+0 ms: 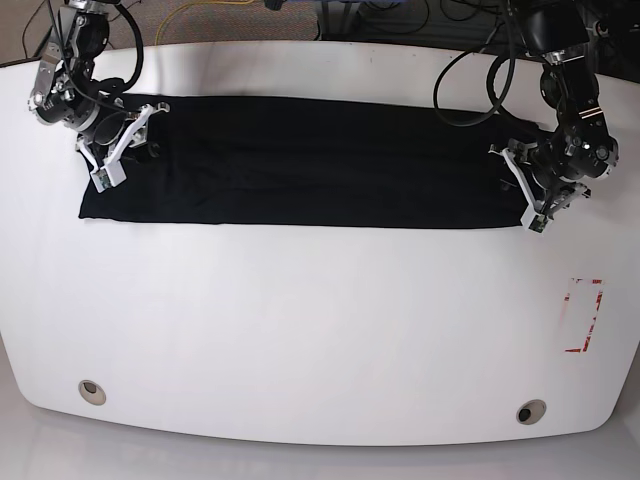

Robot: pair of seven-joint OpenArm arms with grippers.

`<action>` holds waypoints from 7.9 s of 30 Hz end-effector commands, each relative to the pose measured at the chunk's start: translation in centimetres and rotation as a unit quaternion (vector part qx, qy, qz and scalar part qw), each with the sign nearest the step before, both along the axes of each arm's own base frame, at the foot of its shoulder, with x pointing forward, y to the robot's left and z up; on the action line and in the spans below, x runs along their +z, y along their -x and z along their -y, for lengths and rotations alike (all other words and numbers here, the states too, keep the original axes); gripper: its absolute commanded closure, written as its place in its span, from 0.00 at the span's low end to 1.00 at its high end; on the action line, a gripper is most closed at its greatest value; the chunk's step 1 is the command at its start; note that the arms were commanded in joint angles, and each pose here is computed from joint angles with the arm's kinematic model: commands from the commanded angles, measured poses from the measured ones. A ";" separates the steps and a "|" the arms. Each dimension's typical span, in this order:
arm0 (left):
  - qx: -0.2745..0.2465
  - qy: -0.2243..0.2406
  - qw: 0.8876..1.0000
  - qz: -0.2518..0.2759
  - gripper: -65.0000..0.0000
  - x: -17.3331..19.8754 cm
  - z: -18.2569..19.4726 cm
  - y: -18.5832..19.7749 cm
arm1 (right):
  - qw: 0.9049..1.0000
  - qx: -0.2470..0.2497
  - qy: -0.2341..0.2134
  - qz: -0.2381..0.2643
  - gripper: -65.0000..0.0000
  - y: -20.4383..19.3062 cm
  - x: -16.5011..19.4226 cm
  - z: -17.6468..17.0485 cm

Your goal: Layout the t-shirt on the table in an organized manner, then fold the t-shirt properly

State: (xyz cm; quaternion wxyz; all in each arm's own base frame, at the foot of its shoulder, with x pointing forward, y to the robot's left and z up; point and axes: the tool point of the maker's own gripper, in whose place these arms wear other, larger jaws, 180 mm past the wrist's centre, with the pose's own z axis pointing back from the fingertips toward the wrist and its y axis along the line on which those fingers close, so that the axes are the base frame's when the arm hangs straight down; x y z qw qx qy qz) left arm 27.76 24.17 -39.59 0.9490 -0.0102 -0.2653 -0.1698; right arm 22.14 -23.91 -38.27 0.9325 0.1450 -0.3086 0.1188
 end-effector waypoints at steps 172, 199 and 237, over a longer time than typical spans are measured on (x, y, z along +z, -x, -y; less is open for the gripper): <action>-0.042 0.052 0.994 0.084 0.93 9.2 1.6 -1.3 | 0.995 -0.083 -0.062 0.008 0.72 -1.5 -3.8 0.4; -0.158 0.186 0.964 0.102 0.93 10.8 17.6 -3.8 | 0.994 -0.080 -0.073 -0.002 0.72 -1.1 -4.9 -0.4; -0.237 0.190 0.952 0.039 0.51 8.1 25.9 -2.0 | 0.995 -0.069 -0.065 0.017 0.72 -1.8 -3.6 -0.6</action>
